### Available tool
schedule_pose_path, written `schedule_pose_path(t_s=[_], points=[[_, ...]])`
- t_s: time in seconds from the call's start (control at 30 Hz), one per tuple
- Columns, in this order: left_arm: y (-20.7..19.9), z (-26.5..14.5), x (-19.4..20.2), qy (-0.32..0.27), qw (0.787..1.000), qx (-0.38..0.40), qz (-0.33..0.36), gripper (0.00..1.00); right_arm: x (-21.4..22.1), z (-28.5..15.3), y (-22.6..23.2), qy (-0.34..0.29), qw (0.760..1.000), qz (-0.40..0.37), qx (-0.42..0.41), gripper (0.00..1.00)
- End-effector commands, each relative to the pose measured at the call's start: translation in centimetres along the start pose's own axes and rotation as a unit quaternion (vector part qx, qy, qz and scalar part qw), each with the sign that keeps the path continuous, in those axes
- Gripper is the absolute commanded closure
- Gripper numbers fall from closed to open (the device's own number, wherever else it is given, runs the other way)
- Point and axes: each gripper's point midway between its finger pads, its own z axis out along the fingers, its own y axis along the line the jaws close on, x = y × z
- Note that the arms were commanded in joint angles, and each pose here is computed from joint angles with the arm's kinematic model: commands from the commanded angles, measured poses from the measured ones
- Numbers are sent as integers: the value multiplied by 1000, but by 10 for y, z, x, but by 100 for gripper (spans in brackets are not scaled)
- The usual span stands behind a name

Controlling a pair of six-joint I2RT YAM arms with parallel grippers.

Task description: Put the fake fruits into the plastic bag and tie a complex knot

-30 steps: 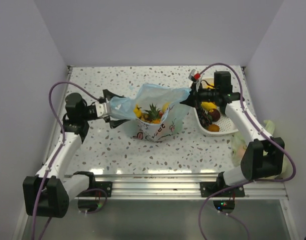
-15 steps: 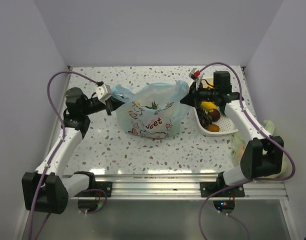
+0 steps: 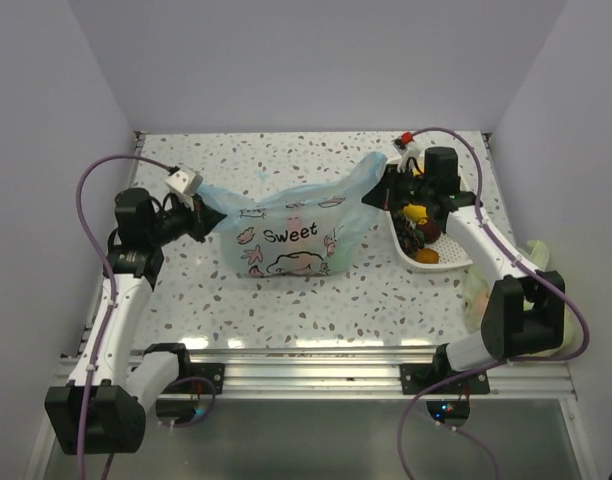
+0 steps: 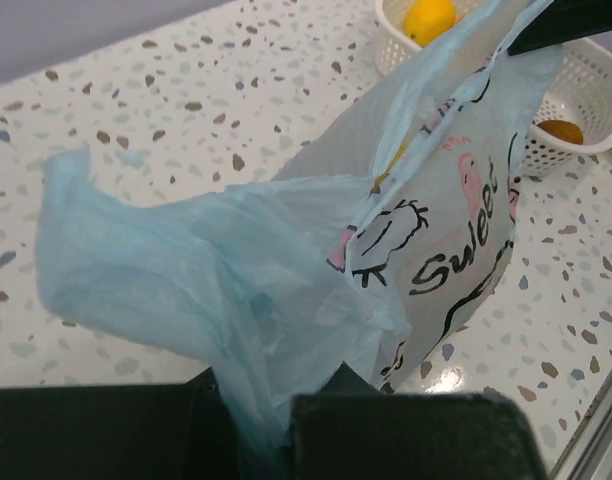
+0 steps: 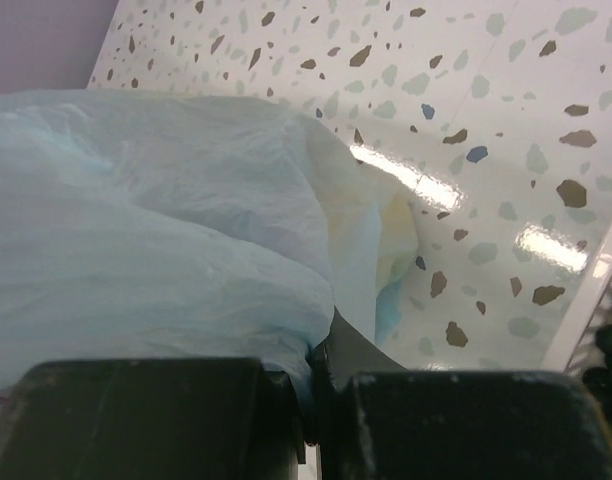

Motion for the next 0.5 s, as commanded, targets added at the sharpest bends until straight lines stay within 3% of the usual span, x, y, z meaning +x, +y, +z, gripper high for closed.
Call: schedule_pose_path(t_s=[0.0,0.17,0.23,0.27,0.37,0.47], points=[[25,-5,28,33,997,-69,-15,100,-13,0,-12,-51,998,36,23,100],[29,3,35,50,997,-58,-21,100,-5,-3,18,-36,996,-17,-74,99],[23,5,25,35,999,-38,-15,100,-8,-9,26,-46,993,-61,-91,76],[13,6,19,27,1000,-10,-12,100,-8,-11,30,-49,991,-79,-99,57],[1,6,7,11,1000,27,-2,100,-13,-21,36,-59,980,-159,-109,35],[-5,6,2,8,999,47,1,100,-13,-23,38,-62,963,-232,-122,24]])
